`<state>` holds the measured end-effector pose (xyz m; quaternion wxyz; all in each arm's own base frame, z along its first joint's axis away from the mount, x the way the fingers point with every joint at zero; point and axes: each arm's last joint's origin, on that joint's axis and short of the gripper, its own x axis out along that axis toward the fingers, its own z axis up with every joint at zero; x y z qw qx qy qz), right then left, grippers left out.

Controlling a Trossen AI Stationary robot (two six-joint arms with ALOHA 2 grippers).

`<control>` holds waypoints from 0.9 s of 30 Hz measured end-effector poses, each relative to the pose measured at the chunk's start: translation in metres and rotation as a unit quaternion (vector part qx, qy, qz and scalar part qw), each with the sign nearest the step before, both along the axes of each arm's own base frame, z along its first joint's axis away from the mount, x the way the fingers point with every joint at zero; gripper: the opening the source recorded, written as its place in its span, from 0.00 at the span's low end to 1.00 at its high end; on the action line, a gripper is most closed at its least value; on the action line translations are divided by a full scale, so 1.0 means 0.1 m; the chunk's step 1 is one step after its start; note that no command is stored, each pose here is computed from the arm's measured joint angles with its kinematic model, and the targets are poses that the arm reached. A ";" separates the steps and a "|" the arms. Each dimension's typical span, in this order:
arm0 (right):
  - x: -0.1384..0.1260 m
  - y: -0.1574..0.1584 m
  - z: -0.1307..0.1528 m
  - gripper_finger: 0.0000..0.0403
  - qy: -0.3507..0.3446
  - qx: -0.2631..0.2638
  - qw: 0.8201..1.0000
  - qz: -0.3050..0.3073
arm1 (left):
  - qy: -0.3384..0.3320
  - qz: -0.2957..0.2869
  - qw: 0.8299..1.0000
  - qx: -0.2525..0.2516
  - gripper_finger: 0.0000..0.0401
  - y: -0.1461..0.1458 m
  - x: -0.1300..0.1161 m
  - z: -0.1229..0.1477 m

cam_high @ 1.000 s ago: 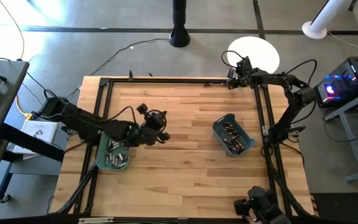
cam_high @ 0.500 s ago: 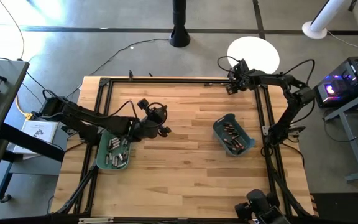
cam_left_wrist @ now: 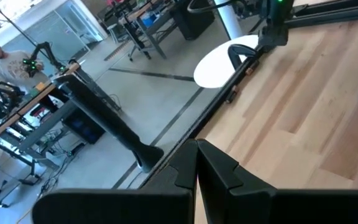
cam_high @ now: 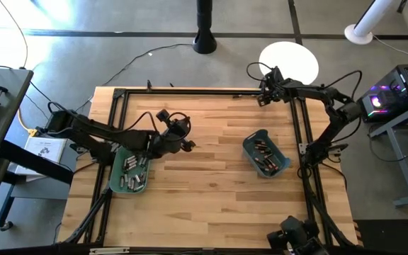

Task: Sort batteries
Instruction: Put the black battery into the blue bin

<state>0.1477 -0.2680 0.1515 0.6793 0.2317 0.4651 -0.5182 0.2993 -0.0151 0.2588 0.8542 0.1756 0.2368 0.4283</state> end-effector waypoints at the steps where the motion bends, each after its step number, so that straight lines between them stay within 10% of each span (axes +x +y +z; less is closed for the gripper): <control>1: -0.02 -0.02 0.00 0.60 0.003 -0.007 1.000 -0.006 | -0.001 0.001 1.000 0.001 0.01 0.02 0.01 0.01; 6: -0.13 -0.11 -0.08 0.51 0.003 -0.002 0.999 -0.033 | -0.001 -0.012 1.000 -0.015 0.01 0.11 0.03 0.01; 16: -0.16 -0.15 -0.17 0.03 0.015 0.009 0.999 -0.046 | -0.002 -0.040 0.998 -0.039 0.01 0.14 0.04 -0.01; 27: 0.02 0.00 0.04 0.01 -0.023 -0.008 1.000 -0.006 | 0.000 -0.043 0.998 -0.038 0.01 0.13 0.04 -0.01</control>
